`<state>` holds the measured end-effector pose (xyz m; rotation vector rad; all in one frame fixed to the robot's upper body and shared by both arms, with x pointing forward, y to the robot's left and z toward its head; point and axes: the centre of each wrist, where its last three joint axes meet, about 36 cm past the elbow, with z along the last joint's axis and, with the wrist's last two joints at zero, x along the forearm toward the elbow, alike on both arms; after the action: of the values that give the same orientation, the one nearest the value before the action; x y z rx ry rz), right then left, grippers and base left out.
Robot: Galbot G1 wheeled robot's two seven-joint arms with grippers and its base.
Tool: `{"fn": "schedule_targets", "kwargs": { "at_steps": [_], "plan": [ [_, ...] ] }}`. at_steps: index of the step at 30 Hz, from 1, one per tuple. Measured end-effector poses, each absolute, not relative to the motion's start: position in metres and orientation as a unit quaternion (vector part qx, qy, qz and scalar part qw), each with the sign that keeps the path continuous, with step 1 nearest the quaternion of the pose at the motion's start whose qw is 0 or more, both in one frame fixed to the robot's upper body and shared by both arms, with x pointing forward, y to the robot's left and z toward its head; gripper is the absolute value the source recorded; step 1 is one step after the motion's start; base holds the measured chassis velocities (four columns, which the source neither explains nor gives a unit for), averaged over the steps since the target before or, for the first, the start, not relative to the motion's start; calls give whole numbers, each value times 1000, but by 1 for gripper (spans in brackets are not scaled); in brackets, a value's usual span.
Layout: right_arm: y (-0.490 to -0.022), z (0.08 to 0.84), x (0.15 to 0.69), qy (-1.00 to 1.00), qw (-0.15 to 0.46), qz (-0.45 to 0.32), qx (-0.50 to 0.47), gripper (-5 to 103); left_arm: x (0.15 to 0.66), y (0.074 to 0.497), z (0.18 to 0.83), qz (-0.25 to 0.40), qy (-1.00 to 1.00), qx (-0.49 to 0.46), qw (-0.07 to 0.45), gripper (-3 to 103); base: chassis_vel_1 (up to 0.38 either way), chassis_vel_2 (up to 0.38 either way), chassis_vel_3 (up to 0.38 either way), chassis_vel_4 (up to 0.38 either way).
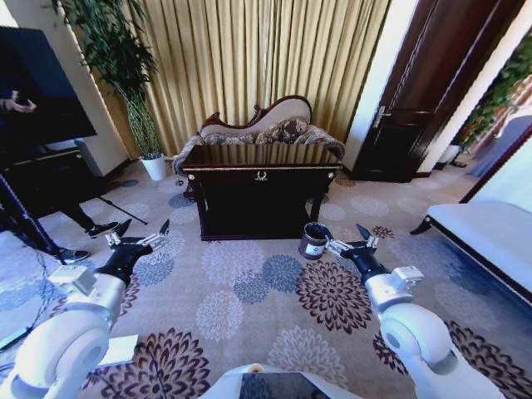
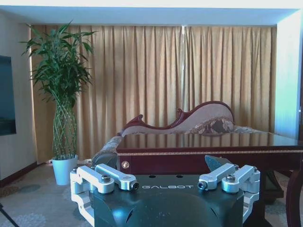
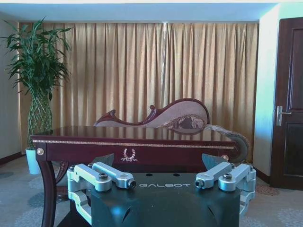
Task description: Move to the front of the table and place the trash on the table into the trash bin.
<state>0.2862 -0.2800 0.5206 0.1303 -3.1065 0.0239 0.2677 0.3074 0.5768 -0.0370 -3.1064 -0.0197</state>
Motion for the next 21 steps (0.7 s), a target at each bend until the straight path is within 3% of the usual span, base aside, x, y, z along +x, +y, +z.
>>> {"fn": "schedule_targets", "kwargs": {
  "at_steps": [21],
  "plan": [
    [-280, 531, 290, -999, 4, -6, 50, 100, 268, 306, 576, -3, -1000, -11, 13, 100, 0, 0, 0, 0]
  ]
}}
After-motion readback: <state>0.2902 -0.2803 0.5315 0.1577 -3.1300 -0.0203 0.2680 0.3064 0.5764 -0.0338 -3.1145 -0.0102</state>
